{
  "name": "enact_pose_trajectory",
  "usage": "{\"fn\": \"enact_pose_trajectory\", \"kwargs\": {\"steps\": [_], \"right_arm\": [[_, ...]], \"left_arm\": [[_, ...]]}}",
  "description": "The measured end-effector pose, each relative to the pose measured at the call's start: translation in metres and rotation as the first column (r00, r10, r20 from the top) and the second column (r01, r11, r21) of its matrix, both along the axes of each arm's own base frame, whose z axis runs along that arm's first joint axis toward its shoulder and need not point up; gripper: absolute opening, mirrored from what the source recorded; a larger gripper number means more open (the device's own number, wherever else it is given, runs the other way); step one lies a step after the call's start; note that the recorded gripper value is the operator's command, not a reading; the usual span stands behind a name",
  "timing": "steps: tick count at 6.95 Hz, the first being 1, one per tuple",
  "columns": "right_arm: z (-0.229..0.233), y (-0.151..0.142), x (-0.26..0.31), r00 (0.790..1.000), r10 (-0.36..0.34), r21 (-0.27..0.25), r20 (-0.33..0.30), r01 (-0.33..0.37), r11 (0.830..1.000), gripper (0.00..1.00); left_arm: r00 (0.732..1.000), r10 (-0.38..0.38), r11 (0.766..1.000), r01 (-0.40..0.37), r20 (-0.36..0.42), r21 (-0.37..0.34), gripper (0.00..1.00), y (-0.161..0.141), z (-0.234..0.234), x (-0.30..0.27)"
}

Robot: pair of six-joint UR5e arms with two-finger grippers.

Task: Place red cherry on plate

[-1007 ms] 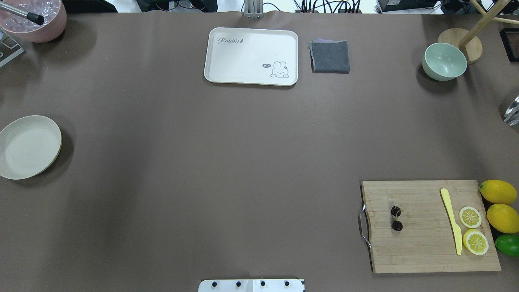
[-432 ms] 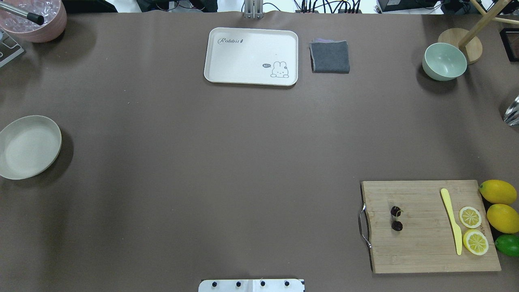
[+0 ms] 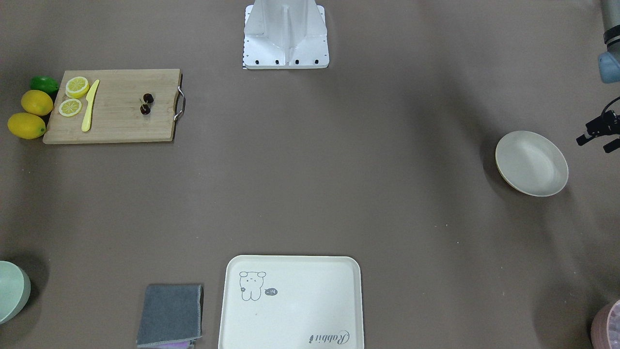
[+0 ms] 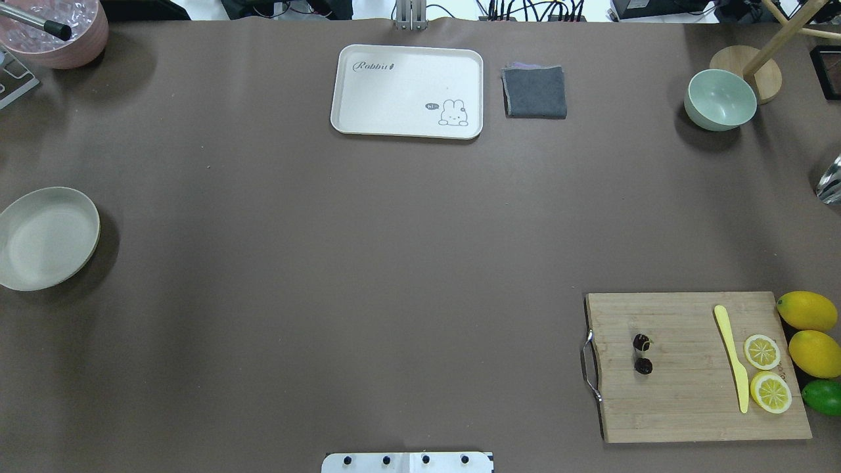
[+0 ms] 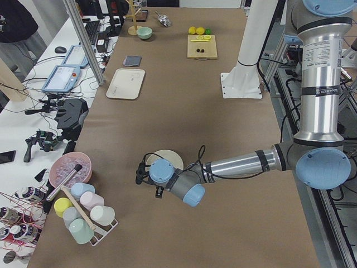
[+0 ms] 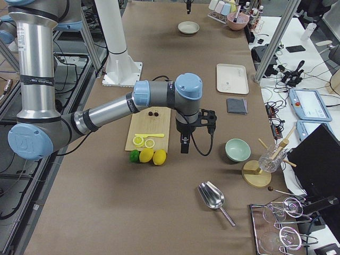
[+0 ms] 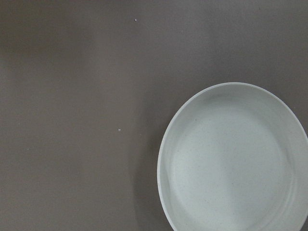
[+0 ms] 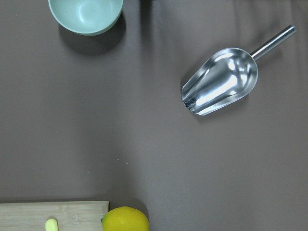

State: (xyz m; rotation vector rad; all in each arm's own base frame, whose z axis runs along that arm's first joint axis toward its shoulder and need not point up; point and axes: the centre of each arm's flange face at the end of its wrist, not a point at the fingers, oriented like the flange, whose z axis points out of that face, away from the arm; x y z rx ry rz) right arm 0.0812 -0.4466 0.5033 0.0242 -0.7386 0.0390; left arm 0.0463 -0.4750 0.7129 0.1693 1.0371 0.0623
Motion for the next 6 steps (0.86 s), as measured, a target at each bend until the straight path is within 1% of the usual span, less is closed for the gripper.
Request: {"fn": "enact_pose_trajectory", "kwargs": {"steps": [1,2,4,6], "right_arm": [[0.000,0.000,0.000,1.000,0.000,0.000,-0.001,0.000,1.000,1.00],[0.000,0.000,0.000,1.000,0.000,0.000,-0.001,0.000,1.000,1.00],[-0.002,-0.001,0.000,1.000,0.000,0.004,-0.002,0.000,1.000,1.00],[-0.002,0.000,0.000,1.000,-0.001,0.004,-0.002,0.001,1.000,1.00]], "left_arm": [[1.000,-0.003,1.000,0.003,0.022,-0.003,0.95,-0.017,0.000,0.014],[0.999,-0.006,1.000,0.006,0.035,-0.004,0.93,-0.026,-0.005,0.032],[0.999,-0.009,1.000,0.009,0.034,0.012,0.92,-0.023,-0.010,0.066],[0.999,-0.002,0.998,-0.001,0.044,0.062,0.89,-0.011,-0.005,0.087]]}}
